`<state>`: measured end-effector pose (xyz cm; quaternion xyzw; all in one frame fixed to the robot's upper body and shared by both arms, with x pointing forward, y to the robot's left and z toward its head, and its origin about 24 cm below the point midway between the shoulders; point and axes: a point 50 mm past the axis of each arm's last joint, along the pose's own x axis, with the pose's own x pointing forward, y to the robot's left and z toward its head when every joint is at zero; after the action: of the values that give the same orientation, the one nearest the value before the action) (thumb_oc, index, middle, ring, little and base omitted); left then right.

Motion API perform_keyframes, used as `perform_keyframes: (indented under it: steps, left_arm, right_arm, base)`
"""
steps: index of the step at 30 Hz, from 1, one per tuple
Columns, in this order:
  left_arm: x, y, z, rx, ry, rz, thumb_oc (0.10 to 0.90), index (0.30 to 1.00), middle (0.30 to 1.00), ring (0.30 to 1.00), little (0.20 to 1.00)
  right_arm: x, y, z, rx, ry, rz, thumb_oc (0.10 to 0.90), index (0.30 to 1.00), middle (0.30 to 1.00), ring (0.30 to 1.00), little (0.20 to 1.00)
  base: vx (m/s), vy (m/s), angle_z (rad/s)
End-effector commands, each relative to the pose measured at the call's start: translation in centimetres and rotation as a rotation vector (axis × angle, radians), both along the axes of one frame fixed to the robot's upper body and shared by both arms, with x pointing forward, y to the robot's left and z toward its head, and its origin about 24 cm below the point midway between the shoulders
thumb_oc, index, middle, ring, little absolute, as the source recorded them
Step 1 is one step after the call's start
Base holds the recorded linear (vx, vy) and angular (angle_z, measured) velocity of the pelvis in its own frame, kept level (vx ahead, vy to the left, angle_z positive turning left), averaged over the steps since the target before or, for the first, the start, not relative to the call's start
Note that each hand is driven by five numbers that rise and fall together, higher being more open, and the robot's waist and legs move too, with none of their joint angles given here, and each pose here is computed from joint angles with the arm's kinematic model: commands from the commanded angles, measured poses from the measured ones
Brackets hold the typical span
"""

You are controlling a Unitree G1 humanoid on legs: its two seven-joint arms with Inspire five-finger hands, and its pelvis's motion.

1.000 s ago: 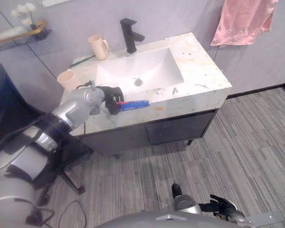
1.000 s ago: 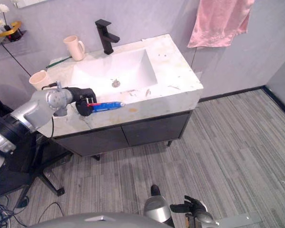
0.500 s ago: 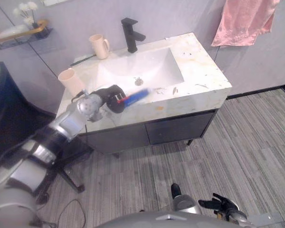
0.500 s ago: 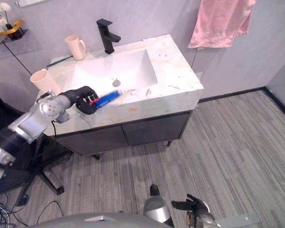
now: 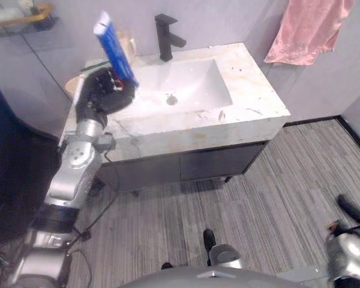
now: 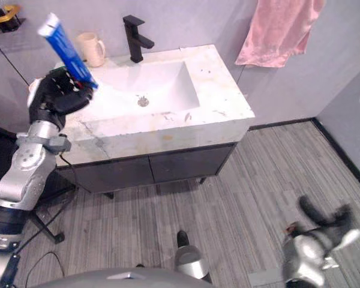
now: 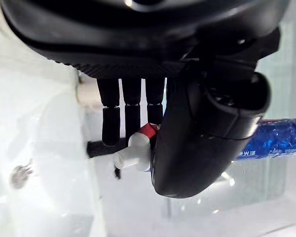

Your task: Organize the bathroom.

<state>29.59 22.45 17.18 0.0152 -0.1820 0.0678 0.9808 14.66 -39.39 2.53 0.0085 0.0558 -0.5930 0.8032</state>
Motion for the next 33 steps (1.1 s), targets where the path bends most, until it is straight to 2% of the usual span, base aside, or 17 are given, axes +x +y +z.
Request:
perform_keyframes:
  steps: [1,3,5,6,7,10,11,12,13,14,15,20,22,33]
  left_arm:
    - [-1.7,-1.2,7.3,-0.048,-0.448,0.006,0.4,0.3,0.3,0.3,0.3]
    - [-1.8,-1.6,7.1,-0.072,-0.455,0.004,0.4,0.3,0.3,0.3,0.3]
    - [-2.0,-3.7,6.5,-0.098,-0.453,-0.002,0.4,0.3,0.3,0.3,0.3]
    - [-1.8,-4.5,6.3,-0.104,-0.439,-0.013,0.4,0.3,0.3,0.3,0.3]
    - [-1.8,-4.7,6.2,-0.106,-0.435,-0.016,0.4,0.3,0.3,0.3,0.3]
    - [-1.4,-6.4,5.2,-0.117,-0.386,-0.067,0.4,0.3,0.3,0.3,0.3]
    - [-1.4,-6.8,4.8,-0.114,-0.375,-0.085,0.4,0.3,0.3,0.3,0.3]
    - [-1.4,-6.8,4.7,-0.114,-0.373,-0.087,0.4,0.3,0.3,0.3,0.3]
    - [-1.3,-7.5,4.1,-0.112,-0.353,-0.119,0.4,0.3,0.3,0.3,0.3]
    - [-1.3,-7.5,4.0,-0.111,-0.352,-0.12,0.4,0.3,0.3,0.3,0.3]
    - [-1.2,-8.3,3.5,-0.103,-0.333,-0.154,0.4,0.3,0.3,0.3,0.3]
    - [-1.1,-9.4,2.6,-0.063,-0.297,-0.212,0.4,0.3,0.3,0.3,0.3]
    - [-1.0,-9.5,2.4,-0.053,-0.285,-0.226,0.4,0.3,0.3,0.3,0.3]
    - [-0.6,-9.8,1.4,-0.033,-0.212,-0.239,0.4,0.3,0.3,0.3,0.3]
  right_arm:
    - [3.3,-0.6,13.0,-0.579,-0.27,-0.037,0.8,0.9,0.9,0.9,0.9]
    - [4.0,0.4,15.0,-0.651,-0.319,-0.011,0.8,0.9,0.9,0.9,0.9]
    - [6.3,6.2,21.2,-0.894,-0.597,0.197,0.8,0.9,0.9,0.9,0.9]
    - [7.3,8.8,23.2,-0.945,-0.7,0.33,0.8,0.9,0.9,0.9,0.9]
    - [7.5,9.3,23.5,-0.951,-0.716,0.361,0.8,0.9,0.9,0.9,0.9]
    - [9.1,15.1,26.2,-0.997,-0.853,0.753,0.8,0.9,0.9,0.9,0.9]
    - [9.7,17.0,26.6,-1.01,-0.861,0.872,0.8,0.9,0.9,0.9,0.9]
    - [9.9,17.3,26.7,-1.008,-0.864,0.899,0.8,0.9,0.9,0.9,0.9]
    - [10.7,20.0,26.9,-1.025,-0.852,1.056,0.8,0.9,0.9,0.9,0.9]
    - [10.8,20.2,27.0,-1.026,-0.851,1.071,0.8,0.9,0.9,0.9,0.9]
    - [11.6,22.4,27.0,-0.994,-0.836,1.205,0.8,0.9,0.9,0.9,0.9]
    - [12.7,25.9,26.5,-1.026,-0.763,1.399,0.8,0.9,0.9,0.9,0.9]
    - [13.1,26.8,26.2,-0.968,-0.749,1.492,0.8,0.9,0.9,0.9,0.9]
    - [13.2,29.7,25.8,-0.958,-0.682,1.68,0.8,0.9,0.9,0.9,0.9]
  base:
    - [-0.01,0.048,-0.01]
    - [-0.01,0.047,-0.08]
    - [-0.05,0.083,-0.21]
    - [-0.07,0.051,-0.24]
    - [-0.04,0.04,-0.18]
    - [-0.03,0.016,-0.03]
    - [0.0,0.0,0.0]
    - [-0.04,-0.02,0.03]
    - [-0.01,-0.009,0.08]
    - [-0.02,-0.017,0.14]
    - [-0.01,-0.014,0.16]
    - [0.01,-0.023,0.19]
    - [0.03,-0.017,0.14]
    - [0.02,-0.019,0.11]
